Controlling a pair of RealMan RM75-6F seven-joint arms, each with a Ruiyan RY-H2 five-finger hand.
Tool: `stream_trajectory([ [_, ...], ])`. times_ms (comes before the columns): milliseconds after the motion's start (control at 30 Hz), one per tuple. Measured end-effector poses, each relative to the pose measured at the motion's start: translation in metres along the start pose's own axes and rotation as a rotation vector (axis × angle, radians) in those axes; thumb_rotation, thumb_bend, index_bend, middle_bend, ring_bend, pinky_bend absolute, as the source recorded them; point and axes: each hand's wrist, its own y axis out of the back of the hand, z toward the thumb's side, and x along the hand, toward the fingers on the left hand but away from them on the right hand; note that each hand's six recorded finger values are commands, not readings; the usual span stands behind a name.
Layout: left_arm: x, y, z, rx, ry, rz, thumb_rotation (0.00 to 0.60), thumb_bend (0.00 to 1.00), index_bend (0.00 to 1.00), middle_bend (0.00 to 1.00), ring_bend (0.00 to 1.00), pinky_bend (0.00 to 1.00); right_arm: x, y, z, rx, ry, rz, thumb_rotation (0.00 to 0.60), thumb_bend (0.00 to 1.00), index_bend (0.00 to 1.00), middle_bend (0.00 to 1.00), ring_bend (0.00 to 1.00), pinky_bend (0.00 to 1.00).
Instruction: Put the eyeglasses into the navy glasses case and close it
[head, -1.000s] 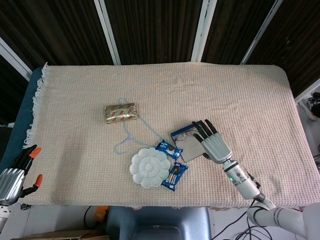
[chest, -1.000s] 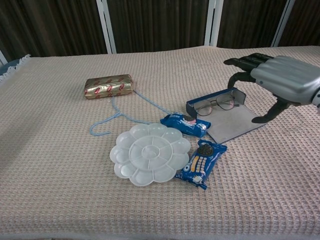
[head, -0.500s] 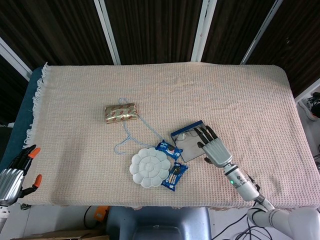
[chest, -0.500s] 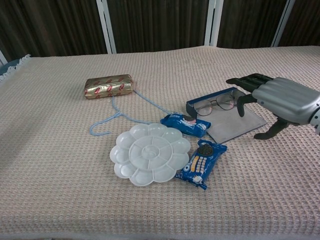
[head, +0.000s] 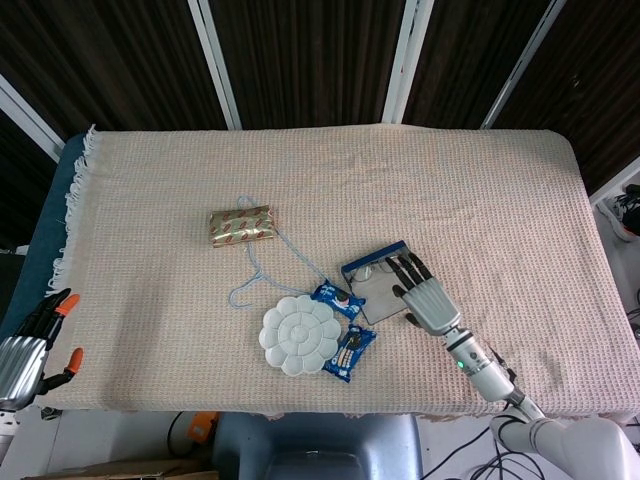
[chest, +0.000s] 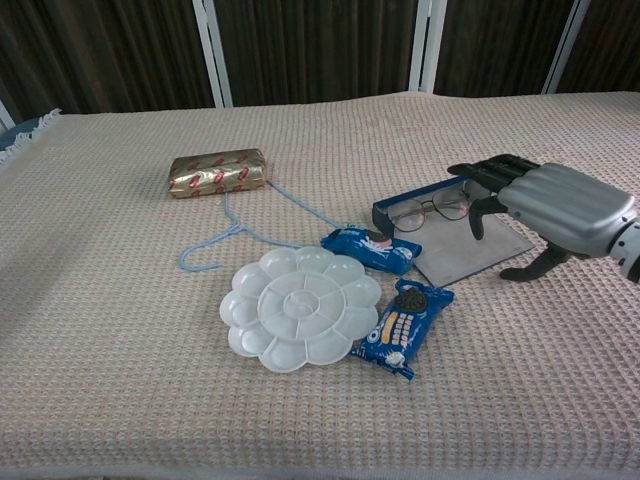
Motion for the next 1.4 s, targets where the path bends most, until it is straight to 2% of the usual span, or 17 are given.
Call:
stream_trajectory([
  [633, 0.0, 0.001, 0.0, -0.005, 0.004, 0.006, 0.6, 0.45, 0.0, 0.0, 0.0, 0.18, -0.01, -0.01, -0.003, 0.019, -0.023, 0.05, 0.6, 0.26, 0.61, 0.04, 0.0, 0.0],
  [800, 0.0, 0.001, 0.0, -0.005, 0.006, 0.009, 0.6, 0.45, 0.0, 0.0, 0.0, 0.18, -0.011, -0.009, -0.002, 0.02, -0.021, 0.049, 0.6, 0.27, 0.62, 0.05, 0.0, 0.0],
  [933, 0.0, 0.001, 0.0, -0.004, 0.007, 0.011, 0.6, 0.45, 0.0, 0.0, 0.0, 0.18, -0.013, -0.009, -0.001, 0.02, -0.021, 0.049, 0.6, 0.33, 0.63, 0.06, 0.0, 0.0],
  [1400, 0.001, 0.002, -0.002, 0.003, 0.023, 0.024, 0.6, 0.45, 0.0, 0.0, 0.0, 0.18, -0.028, -0.005, -0.001, 0.028, -0.034, 0.03, 0.6, 0.35, 0.65, 0.07, 0.0, 0.0],
])
